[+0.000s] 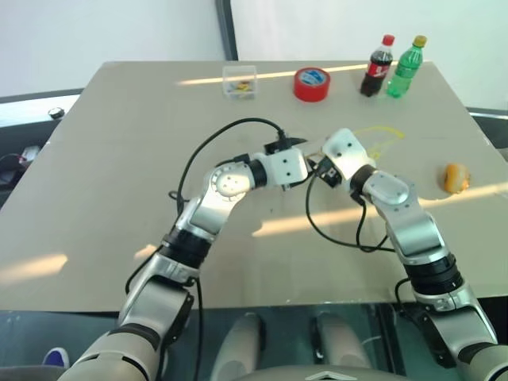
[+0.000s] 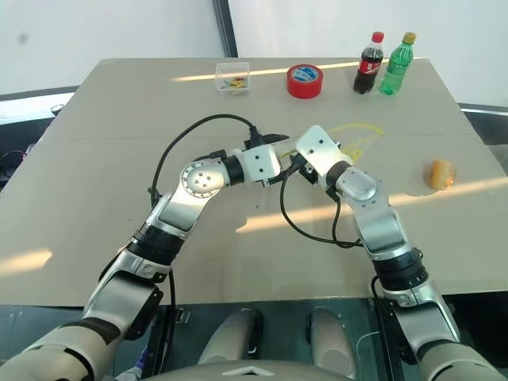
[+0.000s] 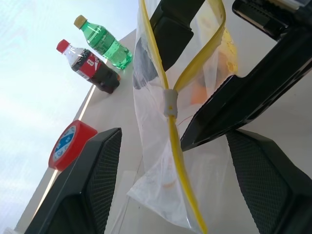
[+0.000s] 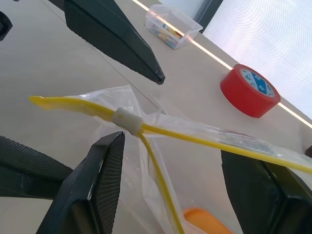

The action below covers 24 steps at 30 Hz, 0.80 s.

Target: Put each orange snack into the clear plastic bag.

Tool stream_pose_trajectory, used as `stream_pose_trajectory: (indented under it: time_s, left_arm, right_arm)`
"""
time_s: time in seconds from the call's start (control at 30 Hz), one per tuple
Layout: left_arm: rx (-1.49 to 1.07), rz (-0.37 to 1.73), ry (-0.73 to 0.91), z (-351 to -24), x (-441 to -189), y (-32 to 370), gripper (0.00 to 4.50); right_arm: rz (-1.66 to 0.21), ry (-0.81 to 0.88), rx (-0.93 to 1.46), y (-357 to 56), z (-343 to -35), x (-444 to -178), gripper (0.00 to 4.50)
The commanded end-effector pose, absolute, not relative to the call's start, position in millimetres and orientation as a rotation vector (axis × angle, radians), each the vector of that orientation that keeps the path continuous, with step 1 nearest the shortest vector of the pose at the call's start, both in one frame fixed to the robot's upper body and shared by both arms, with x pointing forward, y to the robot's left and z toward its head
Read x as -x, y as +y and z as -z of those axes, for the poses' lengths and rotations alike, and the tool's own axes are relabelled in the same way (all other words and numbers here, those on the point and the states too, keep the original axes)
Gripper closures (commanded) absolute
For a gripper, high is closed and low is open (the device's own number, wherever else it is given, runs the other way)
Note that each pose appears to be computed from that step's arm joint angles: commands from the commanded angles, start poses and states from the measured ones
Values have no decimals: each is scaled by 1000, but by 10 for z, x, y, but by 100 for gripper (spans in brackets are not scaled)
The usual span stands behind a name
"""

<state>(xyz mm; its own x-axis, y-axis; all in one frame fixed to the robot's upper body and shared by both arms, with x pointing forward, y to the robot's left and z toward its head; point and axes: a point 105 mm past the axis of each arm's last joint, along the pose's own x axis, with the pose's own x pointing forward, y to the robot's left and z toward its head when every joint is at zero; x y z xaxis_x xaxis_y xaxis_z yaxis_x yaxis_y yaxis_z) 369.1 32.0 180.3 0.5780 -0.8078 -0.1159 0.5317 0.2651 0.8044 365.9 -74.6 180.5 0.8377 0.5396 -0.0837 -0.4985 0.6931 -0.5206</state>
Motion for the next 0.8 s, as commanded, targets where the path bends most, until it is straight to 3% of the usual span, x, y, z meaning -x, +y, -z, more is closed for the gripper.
stream_pose_trajectory:
  time_s: [0.03,0.1,0.27,0.8]
  left_arm:
    - [-940,911,-452,-2017,-3623,258,114]
    - [-941,908,-450,-2014,-3629,261,173]
    - [-947,909,-447,-1999,-3631,263,395]
    - [-914,857,-420,-2017,-3724,346,401]
  right_arm:
    - [-587,-114,556,-711,-1882,-3625,132]
    - [-582,-113,559,-726,-1886,-3630,132]
    - [-572,-108,573,-768,-1883,-3639,132]
    - [-530,-112,745,-1086,-1905,-3594,132]
